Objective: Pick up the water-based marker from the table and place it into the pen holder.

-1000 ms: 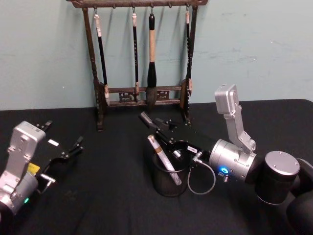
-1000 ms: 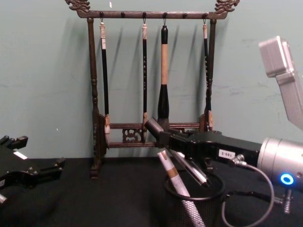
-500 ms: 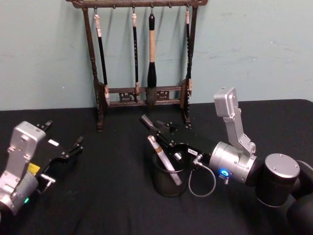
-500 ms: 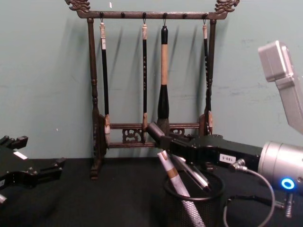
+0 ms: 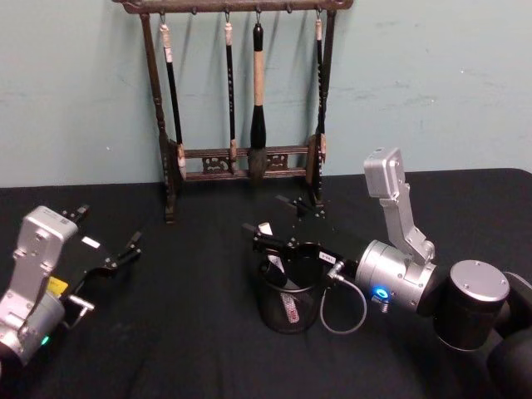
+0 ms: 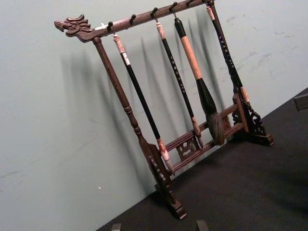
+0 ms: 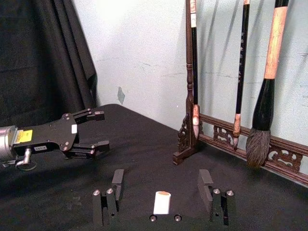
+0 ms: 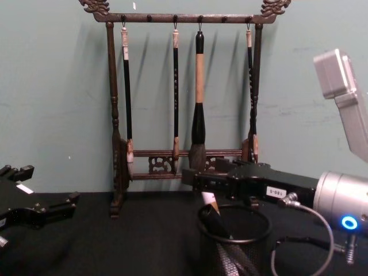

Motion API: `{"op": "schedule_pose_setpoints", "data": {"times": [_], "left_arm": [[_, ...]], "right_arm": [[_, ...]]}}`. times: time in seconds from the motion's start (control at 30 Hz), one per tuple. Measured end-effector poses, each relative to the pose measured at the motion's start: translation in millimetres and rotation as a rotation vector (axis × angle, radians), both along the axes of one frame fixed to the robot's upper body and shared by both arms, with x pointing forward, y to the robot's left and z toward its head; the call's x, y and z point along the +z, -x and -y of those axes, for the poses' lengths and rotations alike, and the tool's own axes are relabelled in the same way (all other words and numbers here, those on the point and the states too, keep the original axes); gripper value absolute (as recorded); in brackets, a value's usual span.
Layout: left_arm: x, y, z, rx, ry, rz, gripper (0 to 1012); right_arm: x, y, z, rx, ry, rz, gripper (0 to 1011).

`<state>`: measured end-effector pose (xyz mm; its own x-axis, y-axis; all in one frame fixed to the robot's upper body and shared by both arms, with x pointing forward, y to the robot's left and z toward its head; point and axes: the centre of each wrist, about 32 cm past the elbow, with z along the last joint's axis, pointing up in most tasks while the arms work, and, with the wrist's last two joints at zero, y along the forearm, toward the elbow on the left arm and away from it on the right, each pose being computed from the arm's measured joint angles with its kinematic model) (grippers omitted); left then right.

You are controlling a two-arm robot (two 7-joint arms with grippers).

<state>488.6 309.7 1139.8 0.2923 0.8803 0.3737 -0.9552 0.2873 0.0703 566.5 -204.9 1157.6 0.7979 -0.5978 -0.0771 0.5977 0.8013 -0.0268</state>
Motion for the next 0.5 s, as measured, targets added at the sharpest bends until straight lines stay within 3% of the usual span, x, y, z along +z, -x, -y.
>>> {"op": "schedule_pose_setpoints", "data": {"times": [0.07, 0.17, 0.3, 0.37, 0.43, 0.5], "left_arm": [[0.0, 0.0, 0.0, 0.000, 0.000, 0.000, 1008], [0.0, 0.0, 0.0, 0.000, 0.000, 0.000, 1008], [0.0, 0.0, 0.0, 0.000, 0.000, 0.000, 1008], [0.0, 0.0, 0.0, 0.000, 0.000, 0.000, 1008], [0.0, 0.0, 0.0, 0.000, 0.000, 0.000, 1008], [0.0, 0.0, 0.0, 0.000, 0.000, 0.000, 1008]], "right_arm": [[0.9, -0.2, 1.1, 0.001, 0.000, -0.001, 1002], [3.4, -0.4, 2.8, 0.002, -0.001, 0.003, 1002], [27.1, 5.9, 23.5, -0.021, -0.006, 0.064, 1002], [29.6, 7.9, 27.9, -0.030, -0.004, 0.072, 1003], [34.3, 15.7, 44.4, -0.083, 0.008, 0.086, 1003], [34.6, 18.7, 51.0, -0.115, 0.013, 0.085, 1002]]}}
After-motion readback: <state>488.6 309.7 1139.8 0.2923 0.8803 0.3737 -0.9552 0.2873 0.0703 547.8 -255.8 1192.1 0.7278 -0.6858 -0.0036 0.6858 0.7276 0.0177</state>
